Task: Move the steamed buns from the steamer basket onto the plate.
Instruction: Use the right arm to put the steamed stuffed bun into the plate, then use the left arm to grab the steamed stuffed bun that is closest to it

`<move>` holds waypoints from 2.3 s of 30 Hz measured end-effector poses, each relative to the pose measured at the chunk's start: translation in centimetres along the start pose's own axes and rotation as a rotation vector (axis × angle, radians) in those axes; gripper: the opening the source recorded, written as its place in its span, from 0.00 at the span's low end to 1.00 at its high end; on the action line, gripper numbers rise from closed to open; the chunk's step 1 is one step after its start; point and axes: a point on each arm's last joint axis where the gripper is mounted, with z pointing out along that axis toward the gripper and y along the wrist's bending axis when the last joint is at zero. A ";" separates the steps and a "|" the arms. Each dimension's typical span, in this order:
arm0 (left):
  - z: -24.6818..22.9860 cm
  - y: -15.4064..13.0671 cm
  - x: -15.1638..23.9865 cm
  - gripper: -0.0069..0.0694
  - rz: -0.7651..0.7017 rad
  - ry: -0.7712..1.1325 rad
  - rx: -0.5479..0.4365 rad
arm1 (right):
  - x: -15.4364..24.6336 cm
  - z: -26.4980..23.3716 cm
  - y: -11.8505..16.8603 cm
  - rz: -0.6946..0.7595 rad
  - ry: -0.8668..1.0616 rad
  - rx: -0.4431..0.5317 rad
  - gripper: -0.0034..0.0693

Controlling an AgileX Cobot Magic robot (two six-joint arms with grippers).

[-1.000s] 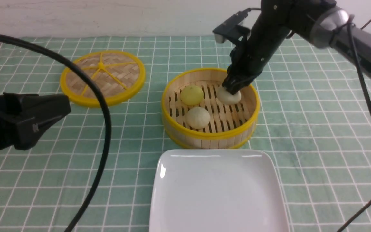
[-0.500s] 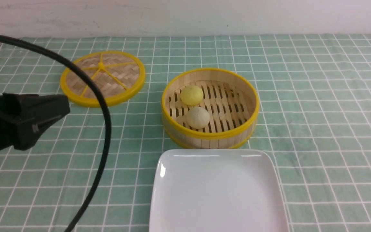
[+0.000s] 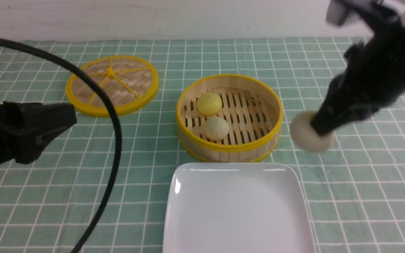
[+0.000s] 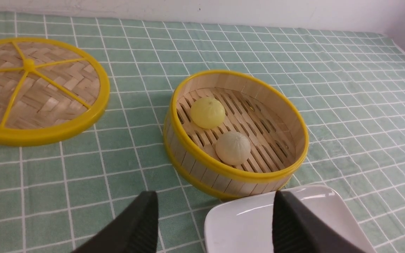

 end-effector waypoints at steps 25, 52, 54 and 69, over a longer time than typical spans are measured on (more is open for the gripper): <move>0.0 0.0 0.0 0.68 0.000 0.000 0.000 | 0.7 11.8 -5.1 -0.101 -0.057 0.026 0.09; 0.3 -0.5 0.2 0.68 -0.057 0.031 0.081 | 0.5 11.0 -5.2 -0.137 -0.097 0.084 0.42; 0.7 -0.4 0.2 0.68 -0.078 0.041 0.103 | 0.2 9.9 -4.8 -0.150 -0.144 0.104 0.42; 13.3 -0.6 -1.5 0.68 0.039 0.286 0.305 | 2.8 -5.0 2.3 -0.315 -0.506 0.187 0.42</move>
